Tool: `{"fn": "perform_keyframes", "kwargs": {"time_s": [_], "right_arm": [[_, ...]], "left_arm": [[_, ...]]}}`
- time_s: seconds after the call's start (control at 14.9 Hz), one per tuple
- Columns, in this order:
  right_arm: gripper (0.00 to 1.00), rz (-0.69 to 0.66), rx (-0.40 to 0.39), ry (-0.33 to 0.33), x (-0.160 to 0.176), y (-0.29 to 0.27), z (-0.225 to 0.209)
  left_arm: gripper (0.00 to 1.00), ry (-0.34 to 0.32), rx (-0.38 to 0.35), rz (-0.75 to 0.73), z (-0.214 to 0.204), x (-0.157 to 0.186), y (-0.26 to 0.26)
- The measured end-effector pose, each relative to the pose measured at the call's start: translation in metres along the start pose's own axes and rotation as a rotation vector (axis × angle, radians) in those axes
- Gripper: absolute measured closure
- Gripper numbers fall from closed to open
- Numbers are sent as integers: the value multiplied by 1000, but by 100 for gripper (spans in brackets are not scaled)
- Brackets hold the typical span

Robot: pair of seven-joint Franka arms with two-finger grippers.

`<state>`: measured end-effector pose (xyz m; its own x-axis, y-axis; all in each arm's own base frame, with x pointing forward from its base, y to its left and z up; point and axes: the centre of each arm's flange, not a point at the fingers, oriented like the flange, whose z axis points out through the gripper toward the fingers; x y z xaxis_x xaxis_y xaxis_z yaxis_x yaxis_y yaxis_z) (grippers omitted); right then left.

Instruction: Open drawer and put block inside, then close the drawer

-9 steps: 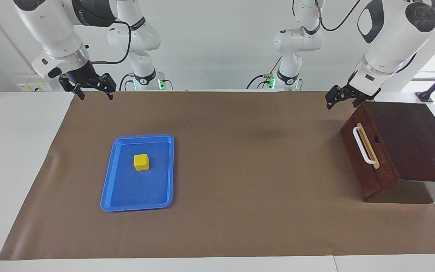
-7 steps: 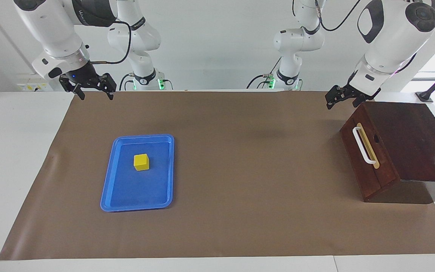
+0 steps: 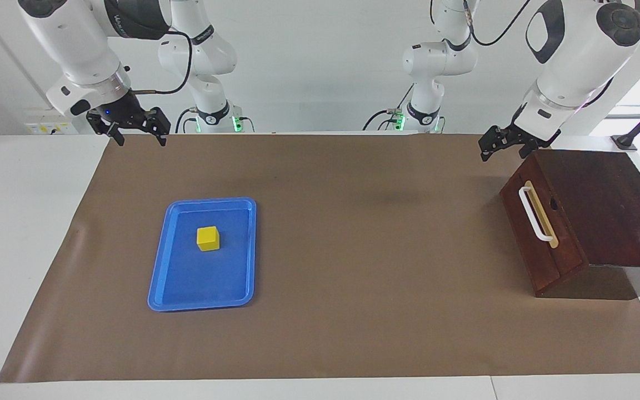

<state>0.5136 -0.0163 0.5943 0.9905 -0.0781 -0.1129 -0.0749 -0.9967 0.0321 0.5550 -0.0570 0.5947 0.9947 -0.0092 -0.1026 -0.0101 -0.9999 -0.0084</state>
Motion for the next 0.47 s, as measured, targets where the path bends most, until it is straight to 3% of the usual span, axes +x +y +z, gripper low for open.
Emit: {"fn": "perform_keyframes", "kwargs": {"time_s": [0.2,0.47], "right_arm": [[0,379,70,-15,13,4,16],[0,868,201,-128,53,10,66]], "left_arm": [[0,84,-7,8,10,11,1],[0,155,53,59,45,25,-2]]}}
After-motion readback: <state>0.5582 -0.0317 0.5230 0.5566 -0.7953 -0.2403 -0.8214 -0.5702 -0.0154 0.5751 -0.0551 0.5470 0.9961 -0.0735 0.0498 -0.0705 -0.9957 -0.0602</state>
